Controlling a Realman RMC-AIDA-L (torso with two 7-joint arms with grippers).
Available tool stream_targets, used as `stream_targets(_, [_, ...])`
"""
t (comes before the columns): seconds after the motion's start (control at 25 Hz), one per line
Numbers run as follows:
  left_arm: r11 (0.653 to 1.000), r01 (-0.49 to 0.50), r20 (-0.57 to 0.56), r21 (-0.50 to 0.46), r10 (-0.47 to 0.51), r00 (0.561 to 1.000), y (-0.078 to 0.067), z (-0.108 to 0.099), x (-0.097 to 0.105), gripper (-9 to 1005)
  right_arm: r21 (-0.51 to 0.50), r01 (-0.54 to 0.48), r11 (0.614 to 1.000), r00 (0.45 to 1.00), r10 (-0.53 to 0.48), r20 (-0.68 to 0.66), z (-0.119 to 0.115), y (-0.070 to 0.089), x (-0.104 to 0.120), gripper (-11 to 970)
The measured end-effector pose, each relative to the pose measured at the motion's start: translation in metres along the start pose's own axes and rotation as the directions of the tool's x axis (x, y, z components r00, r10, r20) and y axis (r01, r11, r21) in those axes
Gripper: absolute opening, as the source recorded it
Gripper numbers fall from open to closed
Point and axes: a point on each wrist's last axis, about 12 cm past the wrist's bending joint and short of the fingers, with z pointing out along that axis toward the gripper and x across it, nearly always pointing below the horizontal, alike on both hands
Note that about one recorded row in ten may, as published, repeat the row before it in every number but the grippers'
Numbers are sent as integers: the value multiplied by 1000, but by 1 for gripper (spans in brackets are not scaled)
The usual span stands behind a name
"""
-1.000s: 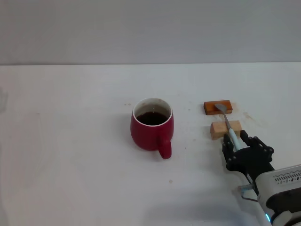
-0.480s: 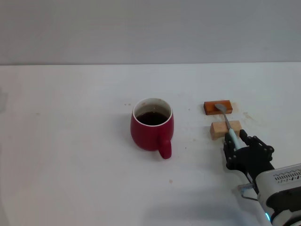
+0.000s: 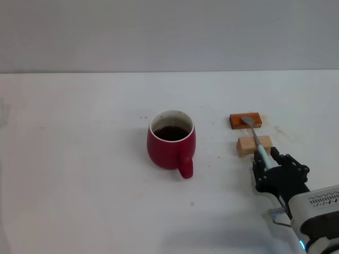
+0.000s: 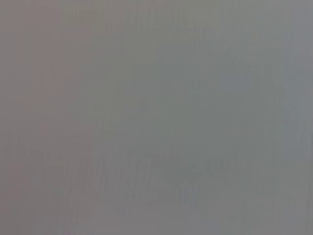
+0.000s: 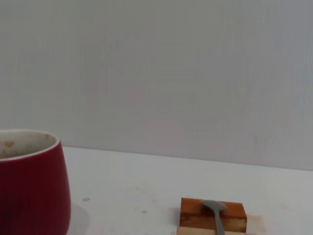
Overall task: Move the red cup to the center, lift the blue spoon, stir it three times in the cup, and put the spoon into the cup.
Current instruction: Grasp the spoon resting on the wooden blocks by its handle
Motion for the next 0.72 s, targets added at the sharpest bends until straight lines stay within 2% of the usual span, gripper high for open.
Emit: stream_targets(0.72, [1000,0,3,-5,0,1000,1,-3,1,863,-4,2,1000,1000,-2,-9,0,0,1,327])
